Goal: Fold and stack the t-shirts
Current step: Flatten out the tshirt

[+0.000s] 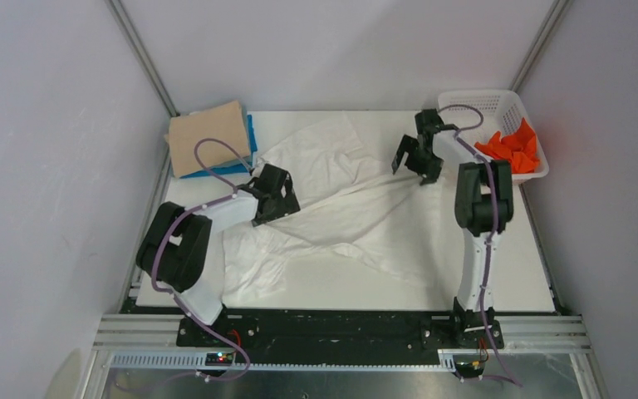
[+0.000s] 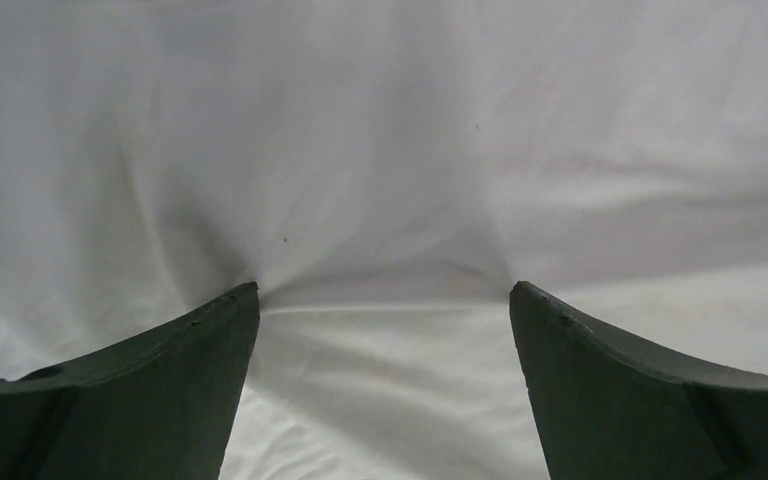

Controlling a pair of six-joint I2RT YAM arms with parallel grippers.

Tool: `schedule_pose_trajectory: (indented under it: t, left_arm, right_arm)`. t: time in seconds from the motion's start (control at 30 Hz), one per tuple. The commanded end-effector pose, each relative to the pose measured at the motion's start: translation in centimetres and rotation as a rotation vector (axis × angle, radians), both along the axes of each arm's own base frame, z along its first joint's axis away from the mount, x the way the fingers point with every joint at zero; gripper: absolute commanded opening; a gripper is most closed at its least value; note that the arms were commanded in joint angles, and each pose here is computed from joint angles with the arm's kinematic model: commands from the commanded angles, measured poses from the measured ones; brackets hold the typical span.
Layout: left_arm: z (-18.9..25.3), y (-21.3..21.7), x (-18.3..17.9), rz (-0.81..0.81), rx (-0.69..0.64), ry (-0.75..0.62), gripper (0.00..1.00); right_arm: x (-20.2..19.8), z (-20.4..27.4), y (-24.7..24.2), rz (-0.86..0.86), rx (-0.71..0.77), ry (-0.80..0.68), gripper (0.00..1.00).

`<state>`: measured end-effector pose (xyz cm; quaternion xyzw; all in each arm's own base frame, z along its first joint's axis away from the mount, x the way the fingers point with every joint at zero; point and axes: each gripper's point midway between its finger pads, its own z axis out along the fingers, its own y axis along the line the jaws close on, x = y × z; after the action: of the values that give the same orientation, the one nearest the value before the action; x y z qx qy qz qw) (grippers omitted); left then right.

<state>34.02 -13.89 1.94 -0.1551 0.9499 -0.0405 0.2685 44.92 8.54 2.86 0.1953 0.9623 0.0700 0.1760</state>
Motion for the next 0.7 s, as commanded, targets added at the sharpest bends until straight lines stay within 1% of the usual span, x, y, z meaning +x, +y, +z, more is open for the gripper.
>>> schedule_pose_trajectory:
  t: [0.0, 0.03, 0.07, 0.1, 0.13, 0.23, 0.27, 0.3, 0.33, 0.37, 0.4, 0.43, 0.47, 0.5, 0.53, 0.57, 0.6, 0.63, 0.67]
  left_arm:
    - [-3.7, -1.0, -7.3, 0.071, -0.026, 0.201, 1.00]
    - [-3.7, -1.7, -7.7, 0.073, -0.038, 0.199, 1.00]
    - [-3.6, -1.9, -7.8, 0.074, -0.042, 0.195, 1.00]
    - [-3.5, -2.2, -7.8, 0.077, -0.050, 0.194, 1.00]
    - [-3.2, -2.6, -7.4, 0.071, -0.060, 0.186, 1.00]
    - [-1.4, -3.6, -6.1, 0.051, -0.087, 0.133, 1.00]
    - [-0.5, -4.1, -5.4, 0.042, -0.097, 0.104, 1.00]
    - [0.6, -4.5, -5.0, 0.025, -0.103, 0.069, 1.00]
    - [1.6, -4.9, -4.4, 0.006, -0.106, 0.038, 1.00]
    - [2.9, -5.2, -4.0, -0.002, -0.108, -0.007, 1.00]
    - [3.8, -5.2, -3.7, -0.012, -0.107, -0.033, 1.00]
    - [5.1, -5.1, -3.2, -0.009, -0.106, -0.077, 1.00]
    - [5.7, -4.9, -2.9, -0.006, -0.095, -0.104, 1.00]
    - [6.7, -4.2, -2.4, 0.011, -0.074, -0.147, 1.00]
    - [7.4, -4.0, -1.9, 0.012, -0.062, -0.172, 1.00]
    - [7.8, -3.5, -1.4, 0.031, -0.040, -0.195, 1.00]
    - [8.5, -3.3, -0.8, 0.030, -0.032, -0.215, 1.00]
    - [8.9, -3.5, -0.1, 0.028, -0.032, -0.226, 1.00]
    - [9.0, -3.4, 0.4, 0.024, -0.021, -0.230, 1.00]
  right_arm:
    - [4.1, -1.9, -0.8, 0.075, -0.094, 0.055, 0.98]
    - [6.6, 0.2, -0.7, 0.083, -0.097, -0.007, 0.99]
    - [9.0, 1.1, -0.6, 0.084, -0.099, -0.060, 0.99]
    - [9.5, 1.5, -0.7, 0.084, -0.111, -0.065, 0.99]
    - [10.9, 2.5, -0.7, 0.081, -0.110, -0.108, 0.99]
    - [12.2, 4.7, -0.6, 0.087, -0.084, -0.171, 0.99]
    - [11.9, 5.8, -0.5, 0.092, -0.081, -0.189, 1.00]
    - [12.1, 8.0, -0.4, 0.102, -0.082, -0.241, 0.99]
    - [11.2, 7.6, -0.5, 0.110, -0.088, -0.221, 0.99]
    - [11.0, 10.2, -0.3, 0.124, -0.097, -0.273, 0.99]
    - [9.8, 9.3, -0.5, 0.126, -0.115, -0.240, 0.99]
    - [9.2, 11.7, -0.2, 0.133, -0.120, -0.286, 0.99]
    - [7.6, 10.4, 0.1, 0.144, -0.136, -0.244, 1.00]
    - [6.8, 12.7, 0.3, 0.141, -0.134, -0.294, 0.99]
    - [4.4, 10.6, 0.8, 0.147, -0.137, -0.232, 1.00]
    - [3.6, 12.5, 1.3, 0.141, -0.121, -0.286, 0.99]
    - [1.3, 9.9, 2.2, 0.145, -0.103, -0.234, 0.99]
    - [-1.7, 8.7, 2.4, 0.154, -0.091, -0.197, 0.99]
    - [-2.7, 8.4, 3.9, 0.166, -0.052, -0.208, 0.99]
